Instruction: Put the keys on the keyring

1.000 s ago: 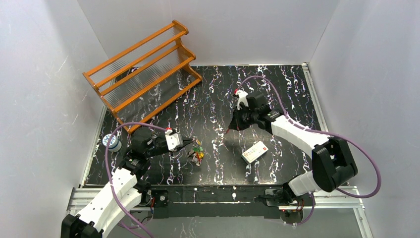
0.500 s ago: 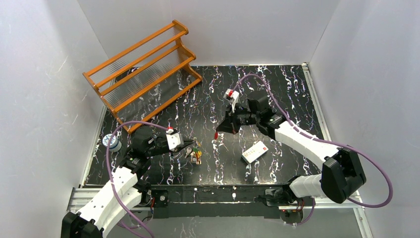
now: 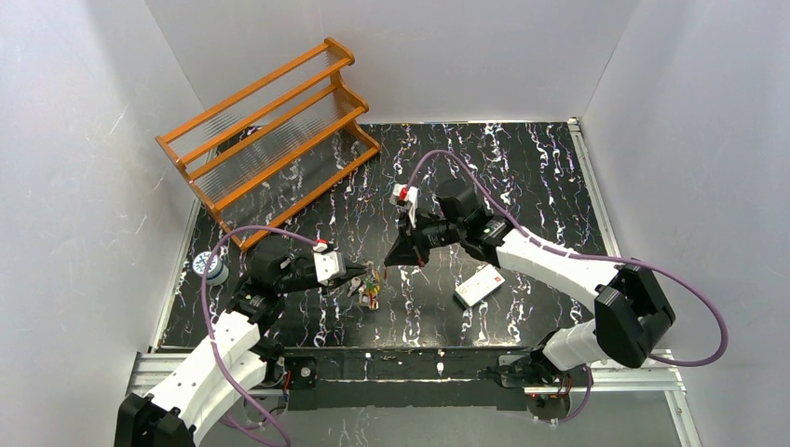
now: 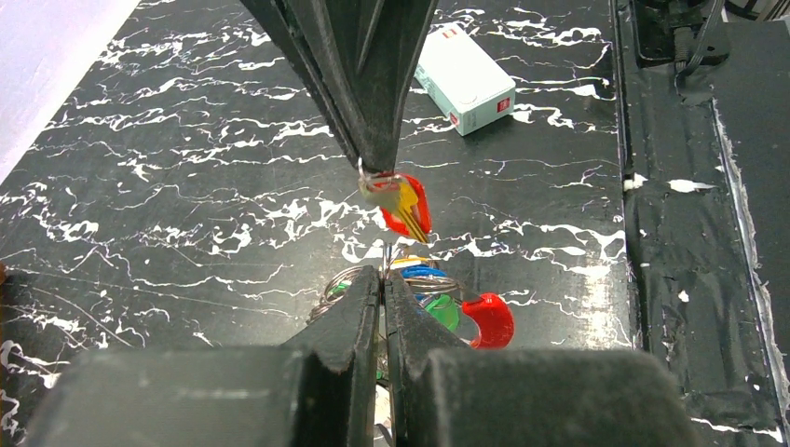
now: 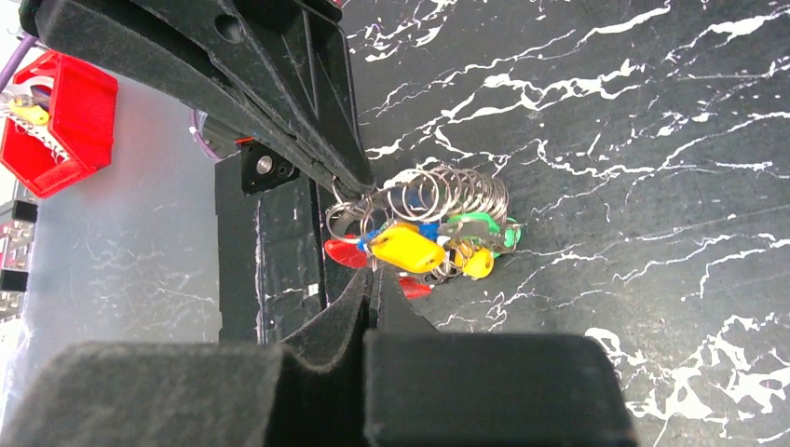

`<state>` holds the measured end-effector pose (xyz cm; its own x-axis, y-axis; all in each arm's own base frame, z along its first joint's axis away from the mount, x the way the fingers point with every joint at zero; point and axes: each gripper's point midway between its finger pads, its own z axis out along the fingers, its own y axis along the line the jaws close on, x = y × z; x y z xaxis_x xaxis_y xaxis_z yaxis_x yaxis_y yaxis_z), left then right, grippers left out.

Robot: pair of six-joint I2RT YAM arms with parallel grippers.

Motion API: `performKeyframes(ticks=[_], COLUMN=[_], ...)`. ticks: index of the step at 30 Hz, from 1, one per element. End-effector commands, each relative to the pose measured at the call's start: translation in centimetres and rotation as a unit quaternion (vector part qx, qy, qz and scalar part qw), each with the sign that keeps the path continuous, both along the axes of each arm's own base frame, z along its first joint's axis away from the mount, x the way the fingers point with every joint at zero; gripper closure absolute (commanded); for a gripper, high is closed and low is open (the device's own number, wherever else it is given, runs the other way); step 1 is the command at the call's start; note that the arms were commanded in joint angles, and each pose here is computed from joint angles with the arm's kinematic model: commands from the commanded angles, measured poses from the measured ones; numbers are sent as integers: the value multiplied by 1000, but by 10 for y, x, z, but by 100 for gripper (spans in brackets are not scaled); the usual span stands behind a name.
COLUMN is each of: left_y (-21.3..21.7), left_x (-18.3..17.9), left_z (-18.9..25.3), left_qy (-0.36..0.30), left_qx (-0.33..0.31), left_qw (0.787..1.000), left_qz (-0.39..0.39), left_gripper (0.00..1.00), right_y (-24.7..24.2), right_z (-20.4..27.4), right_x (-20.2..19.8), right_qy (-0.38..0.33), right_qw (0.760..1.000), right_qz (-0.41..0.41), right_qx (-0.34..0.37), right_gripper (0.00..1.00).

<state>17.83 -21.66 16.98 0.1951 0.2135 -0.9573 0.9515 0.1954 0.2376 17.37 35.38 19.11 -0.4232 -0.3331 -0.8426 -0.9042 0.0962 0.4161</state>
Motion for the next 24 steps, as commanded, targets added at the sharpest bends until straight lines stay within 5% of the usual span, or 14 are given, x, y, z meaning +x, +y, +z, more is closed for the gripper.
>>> performKeyframes(ticks=[1, 24], left_y=[-7, -7], left_x=[-3, -4], left_z=[25, 24], left_qy=[-30, -27], left_qx=[-22, -24], left_qw=[999, 999], left_qz=[-26, -29], left_gripper=[100, 100], right_y=[16, 36], right_z=[26, 17], right_x=[4, -10], right_qy=[-49, -52], right_qw=[998, 998], right_qz=[19, 45], right_qx=[32, 15], right_gripper=[99, 99])
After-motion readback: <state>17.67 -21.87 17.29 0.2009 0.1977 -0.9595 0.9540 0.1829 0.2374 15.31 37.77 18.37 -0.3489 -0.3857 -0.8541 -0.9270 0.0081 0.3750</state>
